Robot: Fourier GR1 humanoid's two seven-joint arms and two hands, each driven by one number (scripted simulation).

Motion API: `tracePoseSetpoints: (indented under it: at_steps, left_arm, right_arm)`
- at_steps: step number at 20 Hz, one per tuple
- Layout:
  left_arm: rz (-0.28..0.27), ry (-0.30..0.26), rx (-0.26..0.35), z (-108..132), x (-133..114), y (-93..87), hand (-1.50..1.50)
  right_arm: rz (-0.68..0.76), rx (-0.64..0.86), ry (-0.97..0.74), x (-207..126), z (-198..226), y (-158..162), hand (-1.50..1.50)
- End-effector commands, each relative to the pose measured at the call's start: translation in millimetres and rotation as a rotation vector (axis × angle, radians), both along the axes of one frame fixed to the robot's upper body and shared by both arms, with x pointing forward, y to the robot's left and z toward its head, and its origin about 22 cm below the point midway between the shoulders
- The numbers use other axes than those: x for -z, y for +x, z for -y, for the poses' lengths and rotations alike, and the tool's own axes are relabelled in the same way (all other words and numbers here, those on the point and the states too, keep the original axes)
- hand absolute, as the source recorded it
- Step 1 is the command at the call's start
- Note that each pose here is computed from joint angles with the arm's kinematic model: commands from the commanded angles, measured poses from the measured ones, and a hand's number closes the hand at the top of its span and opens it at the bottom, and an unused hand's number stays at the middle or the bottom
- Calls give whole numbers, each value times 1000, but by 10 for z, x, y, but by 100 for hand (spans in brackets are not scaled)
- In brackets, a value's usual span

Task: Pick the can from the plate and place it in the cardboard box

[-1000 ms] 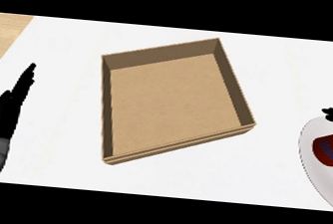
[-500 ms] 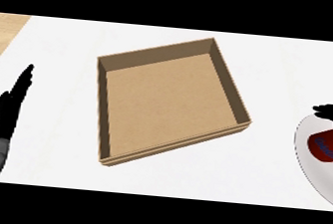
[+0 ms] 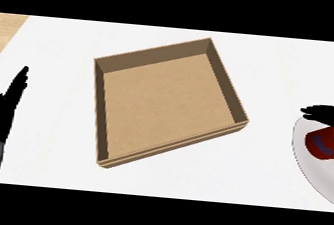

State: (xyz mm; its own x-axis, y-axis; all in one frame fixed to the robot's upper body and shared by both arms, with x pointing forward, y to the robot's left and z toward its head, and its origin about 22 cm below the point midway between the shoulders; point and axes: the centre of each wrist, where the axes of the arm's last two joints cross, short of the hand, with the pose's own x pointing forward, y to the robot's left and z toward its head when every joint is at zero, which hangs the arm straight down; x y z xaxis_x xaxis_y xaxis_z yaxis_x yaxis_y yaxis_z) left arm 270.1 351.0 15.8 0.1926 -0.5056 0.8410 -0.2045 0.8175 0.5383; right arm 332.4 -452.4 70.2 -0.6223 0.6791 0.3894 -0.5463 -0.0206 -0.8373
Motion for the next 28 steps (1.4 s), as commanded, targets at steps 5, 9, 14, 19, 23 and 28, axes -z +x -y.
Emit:
tracePoseSetpoints:
  at_steps: [5, 9, 14, 19, 23, 28]
  left_arm:
    - [-11, -1, -18, -59, 84, -60, 0]
    - [-10, -6, -12, 15, 49, 30, 0]
    - [-12, -3, -10, -93, 82, -56, 0]
    - [-20, 6, -44, -155, -128, -19, 0]
    - [13, 6, -29, -73, -104, 49, 0]
    - [-15, -2, -24, 6, -80, 52, 0]
  right_arm:
    - [-116, -197, 135, -69, 69, -65, -150]
    - [-102, -174, 64, 31, 21, -40, -150]
    - [-119, -133, -8, 119, 80, -37, -150]
    - [-29, -92, 39, 254, -177, 65, 150]
    - [107, -89, 111, 427, -329, 94, 150]
    - [225, -57, 134, 242, -302, 209, 150]
